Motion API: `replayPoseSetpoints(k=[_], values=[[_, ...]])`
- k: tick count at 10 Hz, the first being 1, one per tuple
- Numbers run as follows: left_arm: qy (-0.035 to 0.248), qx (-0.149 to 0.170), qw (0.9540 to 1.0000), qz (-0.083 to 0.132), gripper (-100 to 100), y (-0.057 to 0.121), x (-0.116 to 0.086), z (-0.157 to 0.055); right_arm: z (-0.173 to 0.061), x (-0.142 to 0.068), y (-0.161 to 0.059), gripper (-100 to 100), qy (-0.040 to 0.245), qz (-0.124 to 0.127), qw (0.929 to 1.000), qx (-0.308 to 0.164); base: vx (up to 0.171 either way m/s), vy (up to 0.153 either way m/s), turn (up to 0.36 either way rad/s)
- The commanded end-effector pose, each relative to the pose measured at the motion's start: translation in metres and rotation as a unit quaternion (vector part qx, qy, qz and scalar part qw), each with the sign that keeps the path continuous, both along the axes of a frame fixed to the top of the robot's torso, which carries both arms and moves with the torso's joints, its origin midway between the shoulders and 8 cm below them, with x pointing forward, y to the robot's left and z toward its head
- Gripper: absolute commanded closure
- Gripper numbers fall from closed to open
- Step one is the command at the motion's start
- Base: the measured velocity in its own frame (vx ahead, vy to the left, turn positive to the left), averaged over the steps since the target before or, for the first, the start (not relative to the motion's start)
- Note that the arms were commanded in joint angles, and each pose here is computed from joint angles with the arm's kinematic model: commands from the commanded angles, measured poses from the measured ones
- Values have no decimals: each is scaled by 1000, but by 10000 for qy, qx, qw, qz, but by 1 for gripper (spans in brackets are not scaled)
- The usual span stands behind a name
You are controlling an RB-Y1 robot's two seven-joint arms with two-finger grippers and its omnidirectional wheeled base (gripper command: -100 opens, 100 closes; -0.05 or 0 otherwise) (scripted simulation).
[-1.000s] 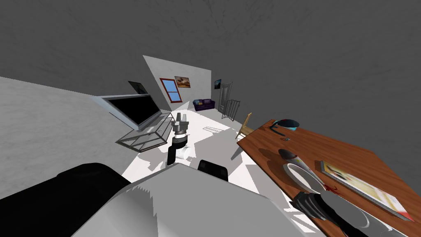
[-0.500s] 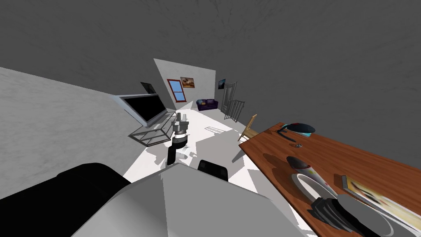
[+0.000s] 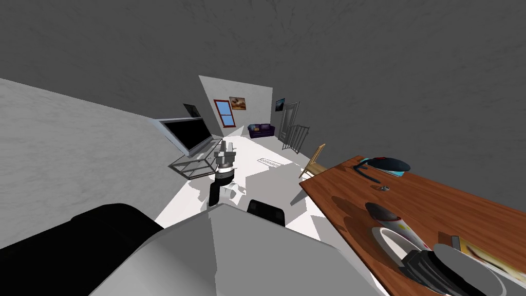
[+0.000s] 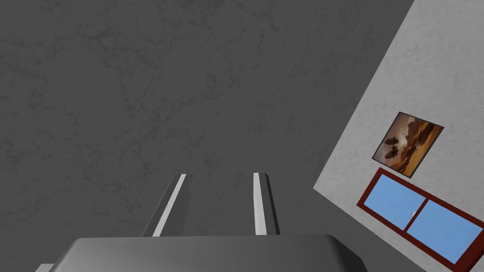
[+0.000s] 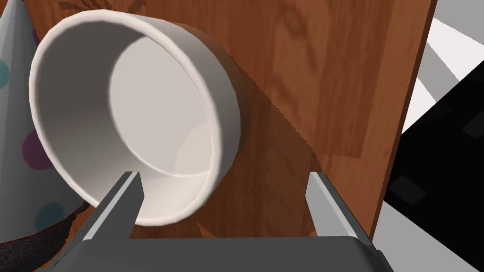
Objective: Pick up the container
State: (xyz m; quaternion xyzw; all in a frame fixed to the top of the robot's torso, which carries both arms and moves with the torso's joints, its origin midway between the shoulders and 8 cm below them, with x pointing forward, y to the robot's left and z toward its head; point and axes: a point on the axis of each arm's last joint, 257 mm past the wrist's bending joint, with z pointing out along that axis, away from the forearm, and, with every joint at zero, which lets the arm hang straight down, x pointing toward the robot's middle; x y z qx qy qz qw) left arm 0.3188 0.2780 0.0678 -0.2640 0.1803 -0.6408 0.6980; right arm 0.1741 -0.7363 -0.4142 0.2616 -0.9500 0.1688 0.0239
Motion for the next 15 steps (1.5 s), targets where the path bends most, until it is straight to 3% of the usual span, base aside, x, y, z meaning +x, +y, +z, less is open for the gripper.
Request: replayPoseSetpoints(k=[1, 4, 5, 7, 8, 11, 12, 15], values=[[0, 0, 10000, 0, 0, 0, 0, 0, -4, -16, -4, -100, -10, -150, 9999, 47, 100, -1, -93], [0, 0, 10000, 0, 0, 0, 0, 0, -5, -14, -2, -100, 26, 60, 9999, 77, 57, 7, -9], [0, 0, 10000, 0, 0, 0, 0, 0, -9, -30, -6, -100, -15, -161, 9998, 117, 81, -2, -87], [0, 0, 10000, 0, 0, 0, 0, 0, -9, -28, -4, -100, 39, 121, 9998, 141, 79, 6, -23], [0, 0, 10000, 0, 0, 0, 0, 0, -12, -44, -8, -100, -9, -119, 9998, 168, 85, 23, -73], [0, 0, 10000, 0, 0, 0, 0, 0, -13, -42, -6, -100, 42, 184, 9996, 188, 54, 6, -14], [0, 0, 10000, 0, 0, 0, 0, 0, -15, -58, -10, -100, -9, -39, 9998, 202, 81, 15, -83], [0, 0, 10000, 0, 0, 0, 0, 0, -16, -56, -9, -100, 37, 247, 9995, 217, 58, 11, -13]])
